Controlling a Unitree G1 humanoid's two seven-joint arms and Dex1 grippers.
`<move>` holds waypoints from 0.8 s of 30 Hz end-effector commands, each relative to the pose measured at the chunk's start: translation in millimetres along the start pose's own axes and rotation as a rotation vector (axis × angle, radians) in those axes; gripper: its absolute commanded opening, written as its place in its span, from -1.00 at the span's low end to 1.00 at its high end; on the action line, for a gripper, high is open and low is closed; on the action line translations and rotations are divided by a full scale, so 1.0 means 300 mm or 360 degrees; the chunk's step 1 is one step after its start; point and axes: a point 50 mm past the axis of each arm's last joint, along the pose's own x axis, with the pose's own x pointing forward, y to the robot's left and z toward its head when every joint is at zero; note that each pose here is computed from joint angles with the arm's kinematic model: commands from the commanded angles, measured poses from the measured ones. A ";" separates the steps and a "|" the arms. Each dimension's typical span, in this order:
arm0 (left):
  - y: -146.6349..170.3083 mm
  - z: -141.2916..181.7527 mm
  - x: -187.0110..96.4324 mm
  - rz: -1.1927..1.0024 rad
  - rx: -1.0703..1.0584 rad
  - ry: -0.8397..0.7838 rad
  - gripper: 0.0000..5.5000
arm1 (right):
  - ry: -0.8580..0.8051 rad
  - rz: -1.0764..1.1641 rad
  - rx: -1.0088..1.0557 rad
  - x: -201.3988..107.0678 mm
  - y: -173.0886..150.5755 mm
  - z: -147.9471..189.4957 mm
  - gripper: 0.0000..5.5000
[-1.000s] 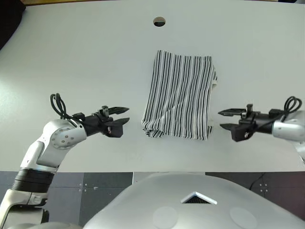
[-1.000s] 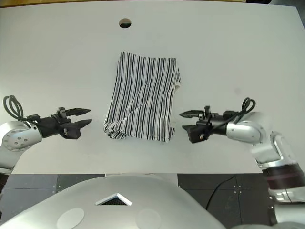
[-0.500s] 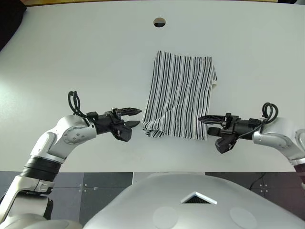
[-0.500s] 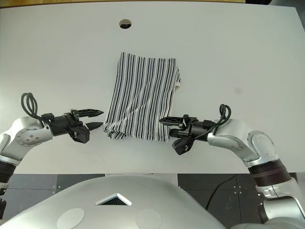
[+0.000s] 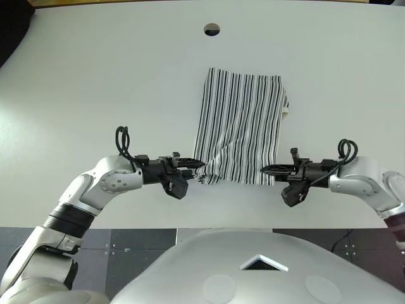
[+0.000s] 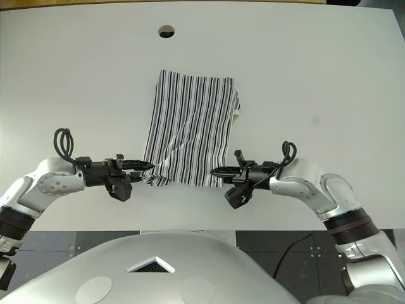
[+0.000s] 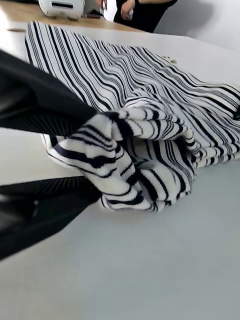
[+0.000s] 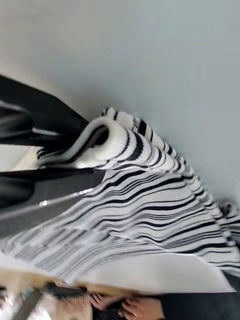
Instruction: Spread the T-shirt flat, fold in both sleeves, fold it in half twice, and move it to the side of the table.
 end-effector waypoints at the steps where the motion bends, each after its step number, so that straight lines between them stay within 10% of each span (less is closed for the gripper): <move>1: -0.073 0.003 -0.003 -0.0276 -0.0273 -0.0001 -0.80 | 0.0025 0.0051 0.0350 -0.024 0.007 -0.017 -0.94; 12: 0.000 0.110 -0.079 -0.0322 -0.0862 -0.0276 -0.96 | -0.0317 0.0197 0.1097 -0.156 -0.106 0.099 -0.95; 24: 0.284 -0.095 -0.033 0.0434 -0.1467 0.0067 -0.96 | -0.0004 -0.0426 0.1385 -0.122 -0.335 -0.133 -0.95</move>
